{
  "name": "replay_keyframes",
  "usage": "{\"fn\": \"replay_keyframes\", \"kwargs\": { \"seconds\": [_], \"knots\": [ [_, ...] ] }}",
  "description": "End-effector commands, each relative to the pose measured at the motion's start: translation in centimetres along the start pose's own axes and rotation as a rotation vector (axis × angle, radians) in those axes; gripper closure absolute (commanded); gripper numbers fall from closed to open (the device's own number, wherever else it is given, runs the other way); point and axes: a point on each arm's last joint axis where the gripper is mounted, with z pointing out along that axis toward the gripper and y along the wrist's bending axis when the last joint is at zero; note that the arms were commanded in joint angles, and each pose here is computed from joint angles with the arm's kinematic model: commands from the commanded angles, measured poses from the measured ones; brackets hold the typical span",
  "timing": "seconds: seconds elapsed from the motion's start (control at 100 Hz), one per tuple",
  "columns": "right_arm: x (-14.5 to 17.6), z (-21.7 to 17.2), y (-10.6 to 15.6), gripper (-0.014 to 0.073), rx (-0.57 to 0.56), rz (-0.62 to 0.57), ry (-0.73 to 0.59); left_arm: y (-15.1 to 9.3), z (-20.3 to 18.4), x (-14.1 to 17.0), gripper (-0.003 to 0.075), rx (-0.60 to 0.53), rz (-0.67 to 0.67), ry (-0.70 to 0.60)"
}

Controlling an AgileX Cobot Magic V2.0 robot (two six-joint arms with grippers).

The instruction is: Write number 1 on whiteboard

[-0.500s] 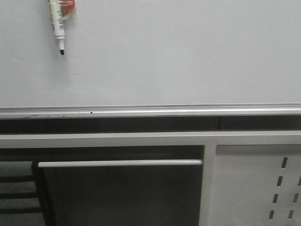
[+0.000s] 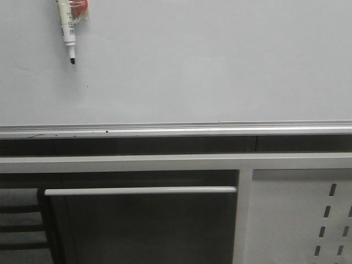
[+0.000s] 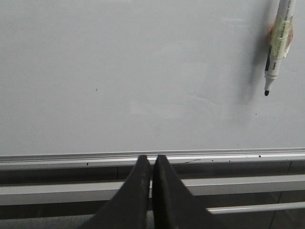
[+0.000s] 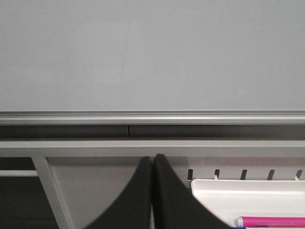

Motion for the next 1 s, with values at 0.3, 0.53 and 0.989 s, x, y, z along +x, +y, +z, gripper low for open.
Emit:
{"fn": "replay_keyframes", "kwargs": {
  "seconds": [0.3,0.53,0.989],
  "knots": [
    [-0.4,0.0,-0.1,0.0659,0.012,-0.015,-0.117,0.1,0.0,0.5,0.0741,-0.006,-0.014,-0.064],
    [-0.5,0.0,0.1,0.0659,-0.012,0.158,-0.134,0.1,0.0,0.3,0.0741,-0.002,-0.117,-0.089],
    [-2.7,-0.5,0.4,0.0655,-0.1,0.601,-0.161,-0.2,-0.3,-1.5,0.0741,0.049,-0.607,-0.106]
  ]
}}
